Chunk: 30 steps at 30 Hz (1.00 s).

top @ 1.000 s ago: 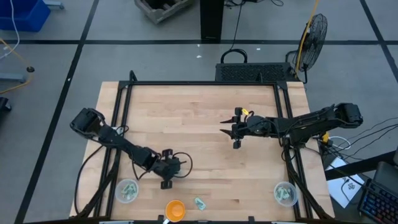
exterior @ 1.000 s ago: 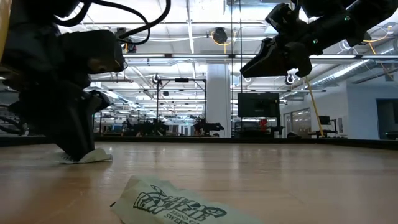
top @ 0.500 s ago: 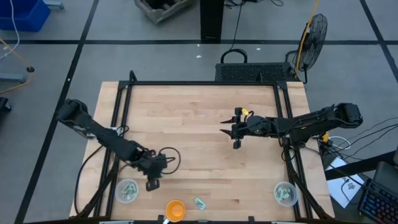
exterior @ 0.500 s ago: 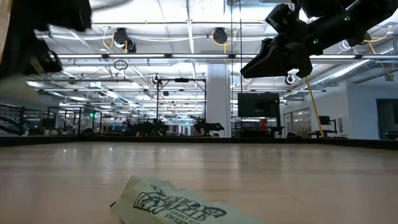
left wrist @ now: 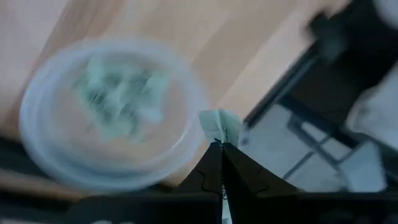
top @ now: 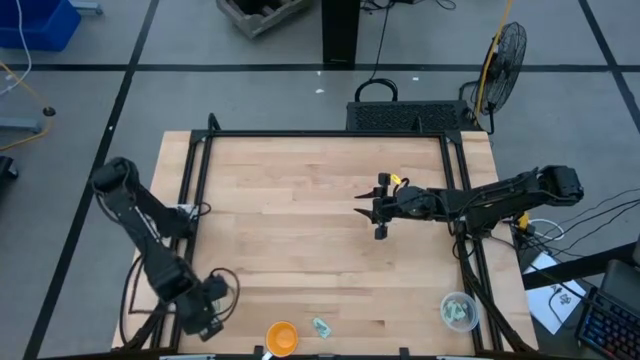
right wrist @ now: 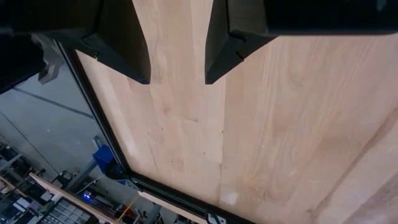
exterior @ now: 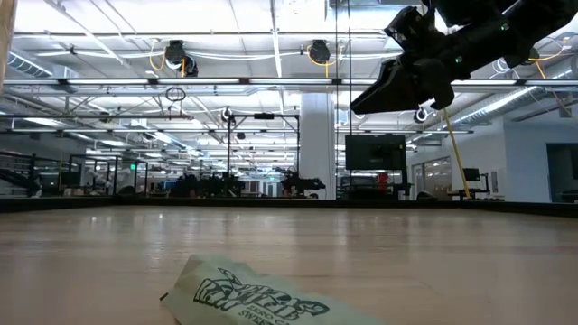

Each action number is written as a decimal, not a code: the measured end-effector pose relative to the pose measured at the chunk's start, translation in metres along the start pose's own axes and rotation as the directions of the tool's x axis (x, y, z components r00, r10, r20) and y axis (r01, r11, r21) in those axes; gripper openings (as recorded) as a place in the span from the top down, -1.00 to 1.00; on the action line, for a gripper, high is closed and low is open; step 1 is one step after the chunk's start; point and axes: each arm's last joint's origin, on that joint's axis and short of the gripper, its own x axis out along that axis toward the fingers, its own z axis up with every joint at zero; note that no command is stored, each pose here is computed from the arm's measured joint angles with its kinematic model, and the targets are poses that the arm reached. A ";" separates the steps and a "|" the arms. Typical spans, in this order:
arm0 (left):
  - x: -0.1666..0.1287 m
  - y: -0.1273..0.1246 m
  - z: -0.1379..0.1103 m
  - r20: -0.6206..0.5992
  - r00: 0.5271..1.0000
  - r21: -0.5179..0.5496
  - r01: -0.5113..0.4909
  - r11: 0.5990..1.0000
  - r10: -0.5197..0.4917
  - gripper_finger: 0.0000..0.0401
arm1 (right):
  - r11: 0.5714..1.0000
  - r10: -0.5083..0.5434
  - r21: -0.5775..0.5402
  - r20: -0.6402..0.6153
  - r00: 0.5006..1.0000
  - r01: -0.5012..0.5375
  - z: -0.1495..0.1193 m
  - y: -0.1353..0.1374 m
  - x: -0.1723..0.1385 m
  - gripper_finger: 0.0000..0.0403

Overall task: Pick and place Stevia / Truvia into bins
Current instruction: Put the stevia packet into the left transparent container

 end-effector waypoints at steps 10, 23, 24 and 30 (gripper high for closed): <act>0.002 0.021 -0.010 0.106 0.974 -0.129 -0.184 0.974 0.198 0.88 | 1.000 -0.010 -0.005 0.030 1.000 0.010 0.003 -0.001 0.000 0.29; 0.003 0.023 -0.008 0.143 0.969 -0.280 -0.153 0.948 0.199 0.87 | 0.986 0.166 -0.039 0.129 0.978 -0.162 0.008 0.003 -0.001 0.29; 0.005 0.025 -0.007 0.145 0.968 -0.287 -0.158 0.945 0.206 0.87 | 0.985 0.170 -0.039 0.137 0.976 -0.166 0.009 0.003 -0.001 0.29; 0.018 0.039 -0.002 0.142 0.959 -0.302 -0.195 0.933 0.246 0.62 | 0.986 0.165 -0.039 0.150 0.975 -0.161 0.010 0.003 -0.001 0.29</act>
